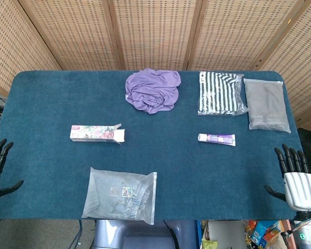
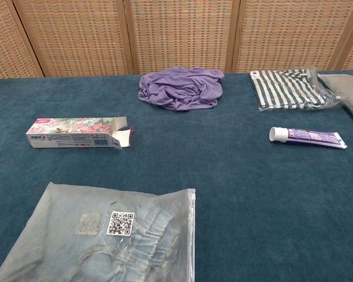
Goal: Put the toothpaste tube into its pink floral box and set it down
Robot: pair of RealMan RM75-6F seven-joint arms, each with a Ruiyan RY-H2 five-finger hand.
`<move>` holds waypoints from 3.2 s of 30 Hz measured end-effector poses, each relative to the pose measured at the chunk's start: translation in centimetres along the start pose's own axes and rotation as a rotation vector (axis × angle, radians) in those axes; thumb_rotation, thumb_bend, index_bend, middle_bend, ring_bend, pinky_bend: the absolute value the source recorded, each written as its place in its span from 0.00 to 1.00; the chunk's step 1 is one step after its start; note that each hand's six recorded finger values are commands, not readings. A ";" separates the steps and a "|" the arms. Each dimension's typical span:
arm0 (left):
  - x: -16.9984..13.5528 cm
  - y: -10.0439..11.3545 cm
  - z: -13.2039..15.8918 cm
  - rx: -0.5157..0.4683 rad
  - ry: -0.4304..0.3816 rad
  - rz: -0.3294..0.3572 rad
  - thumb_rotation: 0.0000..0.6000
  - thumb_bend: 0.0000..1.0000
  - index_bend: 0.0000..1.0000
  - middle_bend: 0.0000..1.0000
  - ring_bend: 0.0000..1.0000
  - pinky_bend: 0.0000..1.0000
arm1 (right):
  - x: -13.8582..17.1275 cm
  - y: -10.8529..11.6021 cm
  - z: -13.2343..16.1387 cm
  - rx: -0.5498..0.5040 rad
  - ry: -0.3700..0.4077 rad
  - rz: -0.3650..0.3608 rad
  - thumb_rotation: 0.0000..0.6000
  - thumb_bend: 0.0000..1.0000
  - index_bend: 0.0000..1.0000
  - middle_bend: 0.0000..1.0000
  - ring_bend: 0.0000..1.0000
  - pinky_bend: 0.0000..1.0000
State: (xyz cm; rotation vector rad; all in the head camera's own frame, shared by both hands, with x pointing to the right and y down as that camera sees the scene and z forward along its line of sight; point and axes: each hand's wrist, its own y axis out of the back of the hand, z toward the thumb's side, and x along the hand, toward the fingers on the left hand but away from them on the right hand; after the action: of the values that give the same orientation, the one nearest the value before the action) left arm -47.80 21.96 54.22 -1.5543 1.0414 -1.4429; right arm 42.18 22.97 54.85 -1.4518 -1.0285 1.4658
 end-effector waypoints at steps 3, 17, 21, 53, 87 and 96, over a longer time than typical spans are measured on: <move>0.0 0.0 0.1 0.005 0.001 0.000 1.00 0.16 0.00 0.00 0.00 0.00 | 0.0 -0.1 0.0 0.001 0.000 0.005 1.00 0.00 0.00 0.00 0.00 0.00; 0.9 0.0 -0.2 0.017 0.022 0.036 1.00 0.16 0.00 0.00 0.00 0.00 | -5.9 -3.6 2.4 -0.057 0.063 0.159 1.00 0.00 0.00 0.00 0.00 0.00; 1.3 -0.1 -0.6 0.018 0.043 0.041 1.00 0.16 0.00 0.00 0.00 0.00 | -9.8 -6.0 3.8 -0.079 0.067 0.266 1.00 0.00 0.03 0.01 0.00 0.00; 2.9 -1.1 -2.0 0.036 0.106 0.003 1.00 0.16 0.00 0.00 0.00 0.00 | -20.0 -14.3 10.7 -0.104 0.003 0.341 1.00 0.27 0.32 0.36 0.27 0.33; 4.4 -1.3 -1.2 0.042 0.084 -0.017 1.00 0.16 0.00 0.00 0.00 0.00 | -19.5 -13.3 9.6 -0.072 0.070 0.292 1.00 0.57 0.60 0.60 0.48 0.48; 10.0 -1.1 2.5 0.108 -0.087 -0.059 1.00 0.16 0.00 0.00 0.00 0.00 | -18.2 -9.3 10.0 -0.086 0.147 0.221 1.00 0.57 0.60 0.60 0.49 0.48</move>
State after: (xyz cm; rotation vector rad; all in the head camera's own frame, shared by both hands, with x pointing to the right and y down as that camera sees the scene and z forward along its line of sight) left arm -44.91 13.12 58.82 -1.5667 0.8592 -1.4335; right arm 32.39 8.89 69.83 -1.7531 -0.8725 1.4565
